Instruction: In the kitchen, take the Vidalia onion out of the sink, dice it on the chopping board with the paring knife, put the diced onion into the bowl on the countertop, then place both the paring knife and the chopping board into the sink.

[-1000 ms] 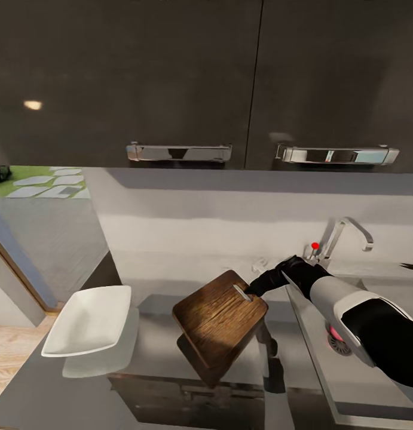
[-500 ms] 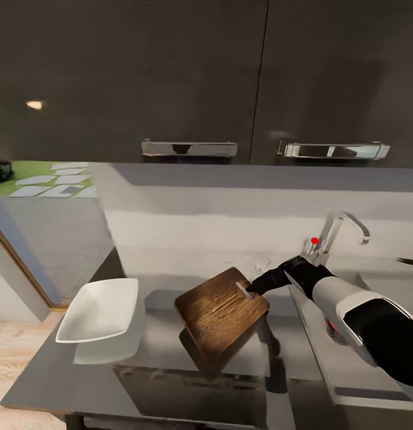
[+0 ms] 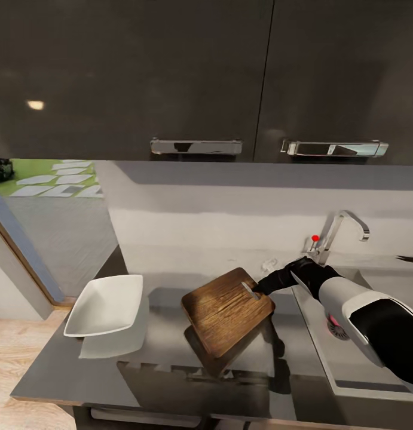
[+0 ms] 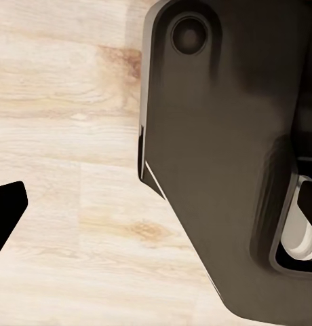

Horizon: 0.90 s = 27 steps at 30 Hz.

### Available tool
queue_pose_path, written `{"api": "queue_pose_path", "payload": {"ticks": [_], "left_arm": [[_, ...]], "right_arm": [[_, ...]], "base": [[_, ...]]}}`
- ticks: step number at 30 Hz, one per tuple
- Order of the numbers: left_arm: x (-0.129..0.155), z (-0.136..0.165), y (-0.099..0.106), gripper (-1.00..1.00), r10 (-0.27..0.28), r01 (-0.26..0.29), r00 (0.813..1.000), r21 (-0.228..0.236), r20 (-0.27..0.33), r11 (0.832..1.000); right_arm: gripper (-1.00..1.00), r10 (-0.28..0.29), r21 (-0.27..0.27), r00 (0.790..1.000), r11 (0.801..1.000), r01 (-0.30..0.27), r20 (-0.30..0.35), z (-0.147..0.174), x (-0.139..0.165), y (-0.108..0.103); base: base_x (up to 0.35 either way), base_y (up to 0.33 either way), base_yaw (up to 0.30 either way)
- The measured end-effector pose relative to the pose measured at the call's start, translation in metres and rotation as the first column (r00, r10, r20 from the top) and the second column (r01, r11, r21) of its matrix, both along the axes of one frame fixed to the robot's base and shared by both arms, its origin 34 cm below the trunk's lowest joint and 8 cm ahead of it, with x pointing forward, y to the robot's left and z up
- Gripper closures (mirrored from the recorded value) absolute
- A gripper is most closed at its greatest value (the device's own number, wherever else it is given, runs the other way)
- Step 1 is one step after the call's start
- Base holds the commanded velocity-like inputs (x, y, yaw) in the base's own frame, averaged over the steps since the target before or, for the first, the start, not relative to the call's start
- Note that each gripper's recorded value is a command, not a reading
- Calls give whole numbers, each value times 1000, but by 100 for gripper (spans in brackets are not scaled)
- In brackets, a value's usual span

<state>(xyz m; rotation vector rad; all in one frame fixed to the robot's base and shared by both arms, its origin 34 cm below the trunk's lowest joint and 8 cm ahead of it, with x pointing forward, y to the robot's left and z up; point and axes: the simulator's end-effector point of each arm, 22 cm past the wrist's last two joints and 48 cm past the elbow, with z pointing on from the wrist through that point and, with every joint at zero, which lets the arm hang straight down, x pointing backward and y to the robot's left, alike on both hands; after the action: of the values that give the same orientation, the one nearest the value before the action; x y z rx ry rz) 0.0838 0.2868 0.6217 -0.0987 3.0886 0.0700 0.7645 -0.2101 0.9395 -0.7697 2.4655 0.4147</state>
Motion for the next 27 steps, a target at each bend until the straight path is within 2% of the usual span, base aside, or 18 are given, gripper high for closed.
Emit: {"api": "queue_pose_path", "payload": {"ticks": [5, 9, 11, 13, 17, 23, 25, 27], "left_arm": [[0, 0, 0, -100, 0, 0, 1000, 0, 0, 1000], [0, 0, 0, -100, -1, 1, 1000, 0, 0, 1000], [0, 0, 0, -100, -1, 1, 1000, 0, 0, 1000], [0, 0, 0, -100, -1, 1, 1000, 0, 0, 1000], [0, 0, -1, -100, -1, 1, 1000, -2, 0, 1000], [0, 0, -1, -100, -1, 1, 1000, -2, 0, 1000], [0, 0, -1, -100, -1, 1, 1000, -2, 0, 1000], [0, 0, -1, -100, -2, 2, 1000, -2, 0, 1000]], "right_arm": [[100, -5, -1, 1000, 1000, 5, -2, 0, 0, -1], [100, -27, 5, 999, 1000, 27, -28, -1, -2, -1], [100, -69, 8, 994, 998, 70, -86, -4, -9, -3], [100, -91, 14, 990, 996, 93, -105, -5, -10, -3], [100, -132, -8, 981, 991, 132, -142, -8, -13, -9], [100, -183, 50, 965, 979, 196, -190, -4, -14, -1], [100, -254, 55, 949, 962, 268, -184, -2, -6, -5], [100, -294, 14, 941, 954, 301, -165, -6, -2, -16]], "base": [[0, 0, 0], [0, 0, 0], [0, 0, 0], [0, 0, 0], [0, 0, 0], [0, 0, 0], [0, 0, 0], [0, 0, 0]]}}
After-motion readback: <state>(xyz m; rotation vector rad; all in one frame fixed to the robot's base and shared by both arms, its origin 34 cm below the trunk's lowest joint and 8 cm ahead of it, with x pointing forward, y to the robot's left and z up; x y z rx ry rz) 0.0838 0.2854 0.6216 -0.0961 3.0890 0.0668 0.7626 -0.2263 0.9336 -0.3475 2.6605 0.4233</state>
